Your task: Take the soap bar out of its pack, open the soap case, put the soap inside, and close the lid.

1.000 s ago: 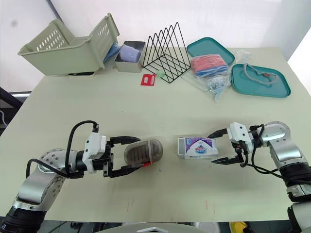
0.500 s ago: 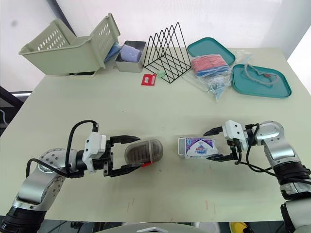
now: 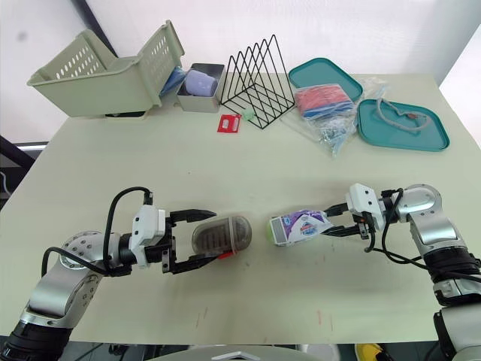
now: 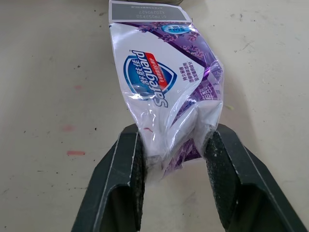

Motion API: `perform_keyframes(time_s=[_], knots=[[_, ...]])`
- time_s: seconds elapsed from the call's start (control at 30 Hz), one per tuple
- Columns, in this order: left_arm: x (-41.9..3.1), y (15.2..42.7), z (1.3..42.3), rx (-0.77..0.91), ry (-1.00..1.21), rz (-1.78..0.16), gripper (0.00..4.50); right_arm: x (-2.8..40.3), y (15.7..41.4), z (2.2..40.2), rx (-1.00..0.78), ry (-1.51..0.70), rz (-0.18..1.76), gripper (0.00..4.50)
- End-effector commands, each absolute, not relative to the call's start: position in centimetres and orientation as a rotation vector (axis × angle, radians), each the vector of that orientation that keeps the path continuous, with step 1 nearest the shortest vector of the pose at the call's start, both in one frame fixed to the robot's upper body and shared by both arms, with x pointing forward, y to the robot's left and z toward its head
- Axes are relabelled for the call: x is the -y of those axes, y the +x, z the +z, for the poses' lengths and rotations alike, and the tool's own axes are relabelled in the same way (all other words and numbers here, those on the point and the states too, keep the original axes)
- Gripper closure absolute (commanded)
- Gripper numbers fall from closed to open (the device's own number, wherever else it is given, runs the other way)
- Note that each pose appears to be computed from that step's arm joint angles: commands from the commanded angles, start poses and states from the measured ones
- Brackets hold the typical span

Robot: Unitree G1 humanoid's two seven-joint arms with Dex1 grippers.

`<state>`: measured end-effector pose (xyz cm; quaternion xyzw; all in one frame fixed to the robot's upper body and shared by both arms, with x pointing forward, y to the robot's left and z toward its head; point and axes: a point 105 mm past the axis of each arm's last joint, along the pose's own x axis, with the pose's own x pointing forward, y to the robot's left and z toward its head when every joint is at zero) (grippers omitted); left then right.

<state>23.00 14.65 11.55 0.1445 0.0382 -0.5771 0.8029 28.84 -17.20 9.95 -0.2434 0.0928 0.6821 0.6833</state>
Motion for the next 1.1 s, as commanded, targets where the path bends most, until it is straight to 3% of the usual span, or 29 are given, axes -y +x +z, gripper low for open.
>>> perform_keyframes(time_s=[0.03,0.3,0.33,0.37,0.43,0.47,1.1], knots=[[-14.2,22.8,12.2,-0.043,0.331,-1.247,0.00,17.6,29.1,11.0,-0.174,-0.574,1.499,2.78],[-14.3,22.8,12.2,-0.049,0.332,-1.242,0.00,18.2,29.2,10.6,-0.184,-0.569,1.467,2.78],[-14.4,22.8,12.1,-0.049,0.332,-1.242,0.00,18.1,29.2,10.6,-0.184,-0.566,1.468,3.31],[-14.4,22.9,12.1,-0.050,0.332,-1.241,0.00,18.1,29.2,10.5,-0.184,-0.563,1.468,3.49],[-14.5,22.9,12.1,-0.052,0.331,-1.240,0.00,18.0,29.2,10.4,-0.185,-0.560,1.465,4.35],[-14.5,22.9,12.1,-0.052,0.331,-1.240,0.00,18.0,29.2,10.3,-0.185,-0.559,1.463,4.44],[-14.9,22.8,11.9,-0.061,0.333,-1.233,0.00,22.1,29.7,12.7,-0.224,-0.610,1.276,4.44]])
